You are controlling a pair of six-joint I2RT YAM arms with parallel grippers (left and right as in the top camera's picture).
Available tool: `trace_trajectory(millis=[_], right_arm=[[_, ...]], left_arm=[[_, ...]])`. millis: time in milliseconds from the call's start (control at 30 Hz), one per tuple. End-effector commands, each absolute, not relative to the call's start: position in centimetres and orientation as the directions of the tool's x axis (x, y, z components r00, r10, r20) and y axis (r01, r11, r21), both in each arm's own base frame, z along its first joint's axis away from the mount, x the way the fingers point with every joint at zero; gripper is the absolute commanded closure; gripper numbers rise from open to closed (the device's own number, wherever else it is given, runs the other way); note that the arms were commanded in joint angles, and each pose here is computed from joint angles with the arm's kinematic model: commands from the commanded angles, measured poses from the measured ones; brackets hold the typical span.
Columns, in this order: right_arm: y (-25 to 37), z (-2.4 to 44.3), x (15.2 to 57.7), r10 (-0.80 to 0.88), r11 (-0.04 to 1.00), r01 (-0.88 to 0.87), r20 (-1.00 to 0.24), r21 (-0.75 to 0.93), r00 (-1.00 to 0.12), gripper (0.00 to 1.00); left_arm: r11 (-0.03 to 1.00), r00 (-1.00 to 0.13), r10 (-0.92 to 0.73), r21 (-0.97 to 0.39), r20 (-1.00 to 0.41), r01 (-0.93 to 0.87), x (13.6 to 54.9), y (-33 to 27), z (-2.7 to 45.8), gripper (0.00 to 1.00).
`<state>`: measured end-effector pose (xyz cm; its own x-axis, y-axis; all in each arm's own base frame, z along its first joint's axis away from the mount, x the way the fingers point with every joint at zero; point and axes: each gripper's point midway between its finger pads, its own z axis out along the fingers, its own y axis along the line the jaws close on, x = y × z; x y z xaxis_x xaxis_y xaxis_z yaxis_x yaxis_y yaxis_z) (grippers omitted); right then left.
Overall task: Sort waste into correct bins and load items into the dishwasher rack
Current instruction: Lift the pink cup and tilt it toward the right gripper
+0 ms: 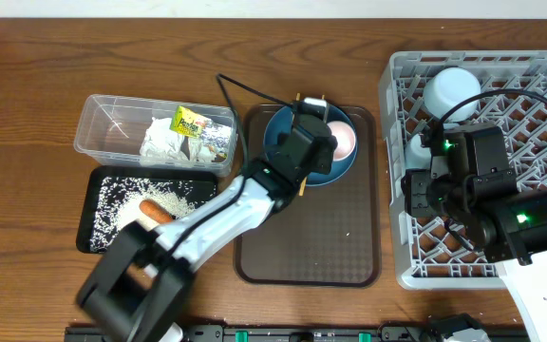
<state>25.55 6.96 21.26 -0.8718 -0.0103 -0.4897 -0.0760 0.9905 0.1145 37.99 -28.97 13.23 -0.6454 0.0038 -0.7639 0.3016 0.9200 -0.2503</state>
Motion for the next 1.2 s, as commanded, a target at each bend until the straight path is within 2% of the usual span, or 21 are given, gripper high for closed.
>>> trace_trajectory(millis=[0,133,233,300,367,467,567,767,900,1167], right_arm=[[6.7,21.4,25.5,0.0,0.991,-0.065,-0.493,0.115,-0.87,0.45],[7.3,22.2,25.3,0.002,0.984,-0.088,-0.51,0.152,-0.86,0.41],[7.9,24.0,24.9,-0.018,0.973,-0.141,-0.555,0.181,-0.832,0.29],[8.4,25.8,24.4,-0.033,0.957,-0.198,-0.598,0.213,-0.801,0.24],[8.9,27.6,23.8,-0.048,0.934,-0.262,-0.642,0.243,-0.765,0.18],[9.9,30.2,22.3,-0.077,0.878,-0.386,-0.713,0.282,-0.697,0.13],[11.2,31.6,20.7,-0.135,0.798,-0.527,-0.765,0.293,-0.629,0.13],[14.9,34.0,16.7,-0.246,0.512,-0.815,-0.863,0.27,-0.441,0.13],[15.9,35.2,15.6,-0.252,0.403,-0.887,-0.905,0.224,-0.343,0.14],[16.0,35.6,16.2,-0.262,0.39,-0.907,-0.925,0.16,-0.276,0.15]], left_arm=[[0.901,-0.574,-0.069,-0.298,-0.816,0.314,37.4,-28.3,19.2,0.94],[0.87,-0.582,-0.096,-0.352,-0.808,0.345,34.8,-27.4,22.9,0.94],[0.844,-0.61,-0.106,-0.395,-0.785,0.362,32.4,-26.3,24.9,0.94],[0.797,-0.658,-0.145,-0.482,-0.739,0.365,30.6,-25.8,26.2,0.94],[0.715,-0.708,-0.169,-0.58,-0.686,0.39,28.8,-25.8,27.8,0.94],[0.515,-0.796,-0.193,-0.75,-0.573,0.415,26.0,-26.0,31.2,0.94],[0.355,-0.849,-0.172,-0.836,-0.499,0.419,24.6,-25.9,33.6,0.94],[0.097,-0.922,-0.051,-0.921,-0.384,0.378,23.0,-26.1,36.8,0.94],[0.029,-0.94,0.038,-0.94,-0.339,0.34,22.7,-26.9,36.7,0.94],[0.047,-0.963,0.079,-0.965,-0.256,0.26,24.2,-27.8,33.9,0.94]])
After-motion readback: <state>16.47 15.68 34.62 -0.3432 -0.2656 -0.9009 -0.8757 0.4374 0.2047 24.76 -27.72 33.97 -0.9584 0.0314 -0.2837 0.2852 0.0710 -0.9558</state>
